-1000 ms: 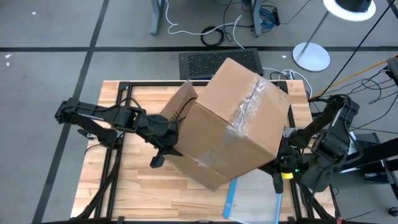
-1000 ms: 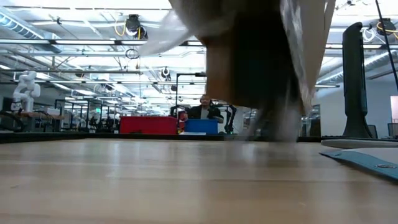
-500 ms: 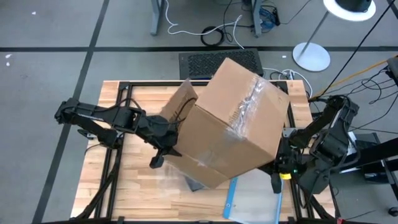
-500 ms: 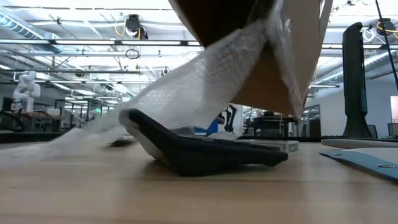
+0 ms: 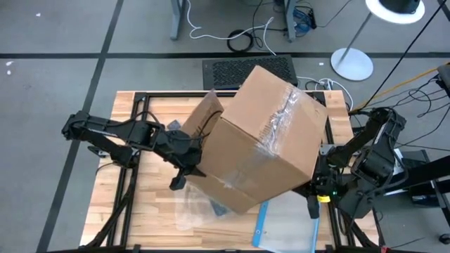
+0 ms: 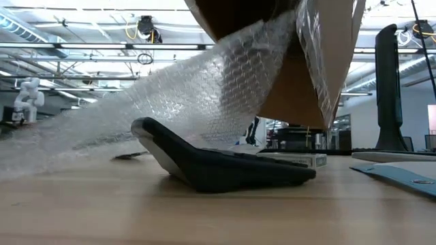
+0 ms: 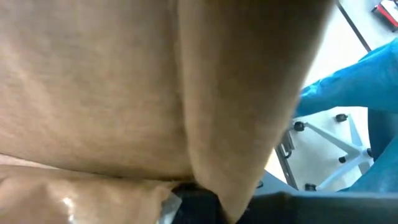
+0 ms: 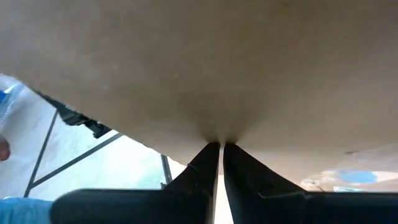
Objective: Unpack boxes
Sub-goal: Remove all the items from the box on to the table
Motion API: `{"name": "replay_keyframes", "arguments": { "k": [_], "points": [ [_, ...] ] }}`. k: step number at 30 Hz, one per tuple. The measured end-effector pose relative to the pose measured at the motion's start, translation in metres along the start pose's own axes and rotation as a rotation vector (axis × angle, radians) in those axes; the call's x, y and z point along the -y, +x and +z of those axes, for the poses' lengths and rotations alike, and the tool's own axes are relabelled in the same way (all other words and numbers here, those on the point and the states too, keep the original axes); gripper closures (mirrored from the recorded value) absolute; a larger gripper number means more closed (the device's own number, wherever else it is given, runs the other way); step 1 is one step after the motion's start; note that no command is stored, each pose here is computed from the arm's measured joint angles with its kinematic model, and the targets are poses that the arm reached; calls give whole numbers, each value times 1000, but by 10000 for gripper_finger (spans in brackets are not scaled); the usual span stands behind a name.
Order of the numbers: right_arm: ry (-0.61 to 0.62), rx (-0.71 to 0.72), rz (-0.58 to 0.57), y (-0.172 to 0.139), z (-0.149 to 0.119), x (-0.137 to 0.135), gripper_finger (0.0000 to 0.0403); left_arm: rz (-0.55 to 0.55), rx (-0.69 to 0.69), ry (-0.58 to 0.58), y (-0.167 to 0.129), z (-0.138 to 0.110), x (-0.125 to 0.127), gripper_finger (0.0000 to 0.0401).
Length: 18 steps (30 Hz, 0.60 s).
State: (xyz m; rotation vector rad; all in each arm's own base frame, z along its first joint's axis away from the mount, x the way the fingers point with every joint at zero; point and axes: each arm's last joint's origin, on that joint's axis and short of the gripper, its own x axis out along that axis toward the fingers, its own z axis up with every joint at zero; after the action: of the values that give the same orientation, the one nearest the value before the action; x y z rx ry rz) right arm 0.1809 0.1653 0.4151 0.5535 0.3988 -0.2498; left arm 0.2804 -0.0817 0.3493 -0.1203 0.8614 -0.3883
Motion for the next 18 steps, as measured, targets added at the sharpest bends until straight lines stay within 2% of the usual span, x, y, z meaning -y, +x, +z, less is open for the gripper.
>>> {"name": "replay_keyframes", "arguments": {
  "k": [9,18],
  "points": [
    [25,-34,-2,-2,-2,2,381,4,13,-7,-1,1,-1,401],
    [49,-51,36,-12,-2,3,337,29,69,-10,-9,12,1,401]
  ]
}}
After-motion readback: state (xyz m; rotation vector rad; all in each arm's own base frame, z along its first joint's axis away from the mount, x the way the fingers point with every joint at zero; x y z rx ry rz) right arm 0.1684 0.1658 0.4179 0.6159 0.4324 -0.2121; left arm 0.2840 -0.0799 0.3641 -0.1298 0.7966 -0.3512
